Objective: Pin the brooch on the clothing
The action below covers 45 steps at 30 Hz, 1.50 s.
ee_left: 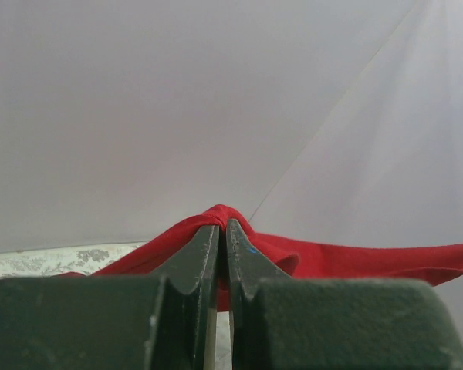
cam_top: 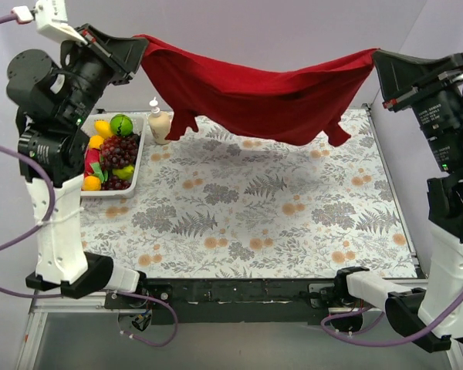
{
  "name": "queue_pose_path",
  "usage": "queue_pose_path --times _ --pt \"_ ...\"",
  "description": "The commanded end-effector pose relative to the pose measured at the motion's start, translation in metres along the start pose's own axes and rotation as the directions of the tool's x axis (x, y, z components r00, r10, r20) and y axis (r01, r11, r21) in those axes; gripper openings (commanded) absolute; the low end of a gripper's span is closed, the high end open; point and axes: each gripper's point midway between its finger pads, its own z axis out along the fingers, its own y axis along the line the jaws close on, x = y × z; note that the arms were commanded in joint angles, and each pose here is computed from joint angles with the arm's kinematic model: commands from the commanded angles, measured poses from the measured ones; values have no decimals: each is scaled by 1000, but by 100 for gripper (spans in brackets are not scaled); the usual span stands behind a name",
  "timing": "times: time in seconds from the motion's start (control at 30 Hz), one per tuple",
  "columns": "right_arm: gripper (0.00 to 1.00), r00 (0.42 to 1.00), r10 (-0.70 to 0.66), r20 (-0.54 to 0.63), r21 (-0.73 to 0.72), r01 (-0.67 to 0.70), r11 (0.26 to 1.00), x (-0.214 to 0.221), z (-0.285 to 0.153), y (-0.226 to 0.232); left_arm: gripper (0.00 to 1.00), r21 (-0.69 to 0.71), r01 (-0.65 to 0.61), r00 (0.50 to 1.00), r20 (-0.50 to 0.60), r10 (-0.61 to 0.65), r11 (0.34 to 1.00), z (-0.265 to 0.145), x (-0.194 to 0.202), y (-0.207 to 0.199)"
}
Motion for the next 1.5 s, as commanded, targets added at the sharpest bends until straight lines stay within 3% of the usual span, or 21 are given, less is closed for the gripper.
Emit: queue_pose_path --times 0.0,0.33,0.93,1.03,1.2,1.47 --pt "1 998 -18 68 -10 19 1000 -20 -12 8 0 11 -24 999 48 24 1000 -25 -15 -11" --pt "1 995 -19 100 -21 22 1000 -34 -27 18 0 20 -33 999 34 33 999 -44 -15 -19" --pt "1 996 5 -90 96 3 995 46 44 -44 0 -141 -19 993 -116 2 990 36 53 56" --pt "1 992 22 -127 101 -10 995 57 60 -50 0 -140 -13 995 -95 0 990 43 47 56" --pt "1 996 22 -91 62 -17 998 36 66 -38 0 -120 -12 998 -57 6 993 50 33 48" --pt "1 1000 16 -13 26 -16 1000 11 42 -20 0 -87 -24 998 58 29 996 20 -6 23"
